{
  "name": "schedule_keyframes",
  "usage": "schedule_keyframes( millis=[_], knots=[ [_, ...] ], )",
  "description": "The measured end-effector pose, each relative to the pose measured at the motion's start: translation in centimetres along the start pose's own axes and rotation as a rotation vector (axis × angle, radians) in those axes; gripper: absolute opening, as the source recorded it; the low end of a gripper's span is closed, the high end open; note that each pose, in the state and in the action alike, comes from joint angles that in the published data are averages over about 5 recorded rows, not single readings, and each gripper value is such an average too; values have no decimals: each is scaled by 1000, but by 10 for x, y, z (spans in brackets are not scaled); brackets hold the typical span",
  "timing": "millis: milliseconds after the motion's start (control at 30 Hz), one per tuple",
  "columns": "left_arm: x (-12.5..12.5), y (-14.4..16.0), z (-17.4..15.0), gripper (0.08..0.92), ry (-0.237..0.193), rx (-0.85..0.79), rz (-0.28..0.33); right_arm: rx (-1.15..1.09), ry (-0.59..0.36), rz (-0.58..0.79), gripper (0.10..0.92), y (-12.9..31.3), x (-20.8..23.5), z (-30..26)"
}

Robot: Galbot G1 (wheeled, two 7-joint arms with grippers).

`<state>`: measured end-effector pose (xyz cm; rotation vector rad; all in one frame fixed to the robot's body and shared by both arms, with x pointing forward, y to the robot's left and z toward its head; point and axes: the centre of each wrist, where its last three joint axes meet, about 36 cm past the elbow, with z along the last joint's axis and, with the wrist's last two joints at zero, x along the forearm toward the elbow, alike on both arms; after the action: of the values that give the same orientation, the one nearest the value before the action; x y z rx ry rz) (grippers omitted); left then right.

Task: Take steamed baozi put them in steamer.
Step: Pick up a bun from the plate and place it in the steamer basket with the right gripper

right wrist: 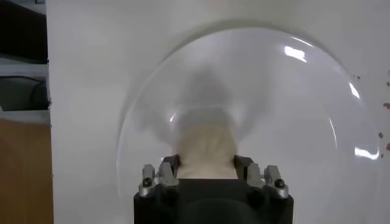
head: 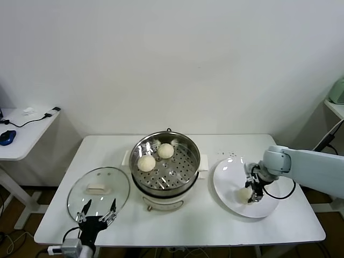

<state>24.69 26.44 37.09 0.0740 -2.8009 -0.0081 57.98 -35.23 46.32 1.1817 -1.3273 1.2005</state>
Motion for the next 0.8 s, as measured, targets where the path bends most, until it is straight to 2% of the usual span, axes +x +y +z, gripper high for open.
schedule_keyframes(
  millis=[133,267,567,700,800],
  knots=[
    [1,-1,-1,823,-3,1,1,29,-3,2,600,-3,12,-4],
    [2,-2,-4,823,-6,0,4,89,1,20,601,-17,42,-14],
    [3,-6,-11,823,-18,-1,17,337,-30,146,602,-75,188,-82],
    [2,-9,-12,823,-22,6,19,517,-66,190,602,-81,241,-137],
    [2,-10,-13,823,-28,11,18,676,-89,197,602,-76,262,-183]
  ],
)
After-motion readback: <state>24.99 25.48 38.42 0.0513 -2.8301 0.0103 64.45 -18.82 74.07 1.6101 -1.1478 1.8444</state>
